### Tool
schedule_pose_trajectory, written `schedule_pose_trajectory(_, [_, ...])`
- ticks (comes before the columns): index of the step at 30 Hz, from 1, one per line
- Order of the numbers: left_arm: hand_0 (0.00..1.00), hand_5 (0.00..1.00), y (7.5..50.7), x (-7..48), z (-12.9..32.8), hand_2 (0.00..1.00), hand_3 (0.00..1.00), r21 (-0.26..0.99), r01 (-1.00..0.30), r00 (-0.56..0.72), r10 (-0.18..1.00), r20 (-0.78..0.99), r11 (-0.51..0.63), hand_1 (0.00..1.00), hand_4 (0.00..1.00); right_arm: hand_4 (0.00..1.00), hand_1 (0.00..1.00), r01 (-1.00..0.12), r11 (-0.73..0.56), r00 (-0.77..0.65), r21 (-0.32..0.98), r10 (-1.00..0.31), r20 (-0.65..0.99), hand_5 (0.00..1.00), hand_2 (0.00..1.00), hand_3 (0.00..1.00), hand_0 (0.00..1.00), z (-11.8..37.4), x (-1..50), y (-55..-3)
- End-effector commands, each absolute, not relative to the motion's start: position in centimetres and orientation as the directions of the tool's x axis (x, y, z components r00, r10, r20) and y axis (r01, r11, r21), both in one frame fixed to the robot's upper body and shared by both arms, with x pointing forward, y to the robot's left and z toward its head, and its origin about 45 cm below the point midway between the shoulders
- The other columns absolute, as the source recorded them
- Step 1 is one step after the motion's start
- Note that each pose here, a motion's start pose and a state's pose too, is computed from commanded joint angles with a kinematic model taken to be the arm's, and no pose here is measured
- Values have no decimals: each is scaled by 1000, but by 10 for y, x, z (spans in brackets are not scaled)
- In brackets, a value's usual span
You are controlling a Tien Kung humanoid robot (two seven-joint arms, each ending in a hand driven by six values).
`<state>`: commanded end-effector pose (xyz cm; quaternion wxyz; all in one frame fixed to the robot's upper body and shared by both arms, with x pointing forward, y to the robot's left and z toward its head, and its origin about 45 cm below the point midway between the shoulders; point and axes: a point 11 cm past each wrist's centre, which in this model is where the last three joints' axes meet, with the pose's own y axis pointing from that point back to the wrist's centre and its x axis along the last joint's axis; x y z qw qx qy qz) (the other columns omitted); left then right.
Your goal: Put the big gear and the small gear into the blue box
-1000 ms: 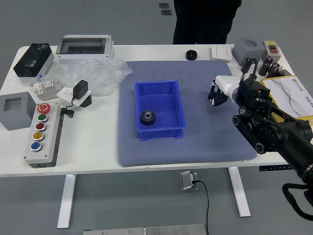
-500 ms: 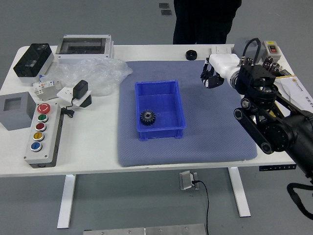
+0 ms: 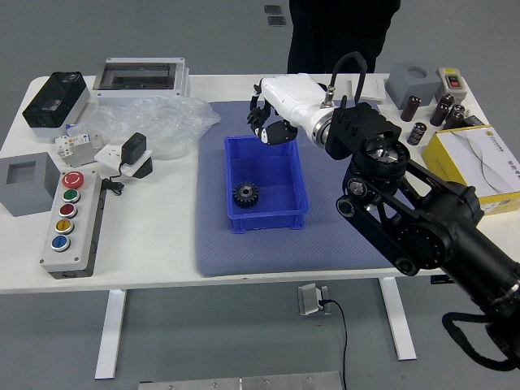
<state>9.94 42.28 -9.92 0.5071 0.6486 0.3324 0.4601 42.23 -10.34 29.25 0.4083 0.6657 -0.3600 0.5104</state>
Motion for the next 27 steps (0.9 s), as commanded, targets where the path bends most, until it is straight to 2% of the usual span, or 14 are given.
schedule_pose_trajectory(2, [793,172,423,100,-99,749,687,964,-35,358,897,259,-265,762,458,560,501,-894,-407,234,189,-64,970,132,484,547,667,288,422,-103])
schedule_pose_trajectory(3, [793,173,422,100,-99,749,685,964,-35,359,896,259,-265,763,456,636,561,-894,-405,240,194,-65,969,232,549,635,704,286,422,-104])
schedule_pose_trajectory(8, [793,173,421,100,-100,749,685,964,-34,364,895,258,-264,763,456,636,561,-899,-387,253,207,-71,965,232,549,635,704,281,426,-111])
schedule_pose_trajectory(9, [793,172,421,99,-100,749,685,964,-34,365,895,258,-264,763,455,685,563,-899,-385,257,211,-72,964,269,548,633,706,279,426,-112])
schedule_pose_trajectory(14, [793,172,420,99,-100,749,685,964,-33,367,894,256,-263,763,455,685,563,-893,-382,286,238,-75,955,269,548,633,706,271,426,-115])
schedule_pose_trajectory(15, [793,171,420,100,-100,748,687,964,-34,367,894,256,-262,763,454,760,586,-891,-381,294,245,-74,953,326,591,687,720,269,426,-115])
schedule_pose_trajectory(20, [793,171,420,100,-100,748,687,965,-36,366,895,256,-261,763,454,760,586,-884,-378,321,275,-65,945,326,591,687,720,264,425,-117])
schedule_pose_trajectory(21, [793,171,420,100,-100,748,687,965,-36,366,895,256,-261,763,453,782,624,-884,-377,324,278,-64,944,334,672,811,745,263,426,-118])
schedule_pose_trajectory(26, [793,171,420,100,-100,748,687,965,-36,364,896,255,-260,763,453,782,624,-884,-369,334,288,-66,940,334,672,811,745,264,427,-123])
schedule_pose_trajectory(27, [793,171,420,100,-100,748,686,965,-36,362,896,255,-260,763,453,804,655,-885,-367,334,287,-70,940,359,711,825,752,265,428,-125])
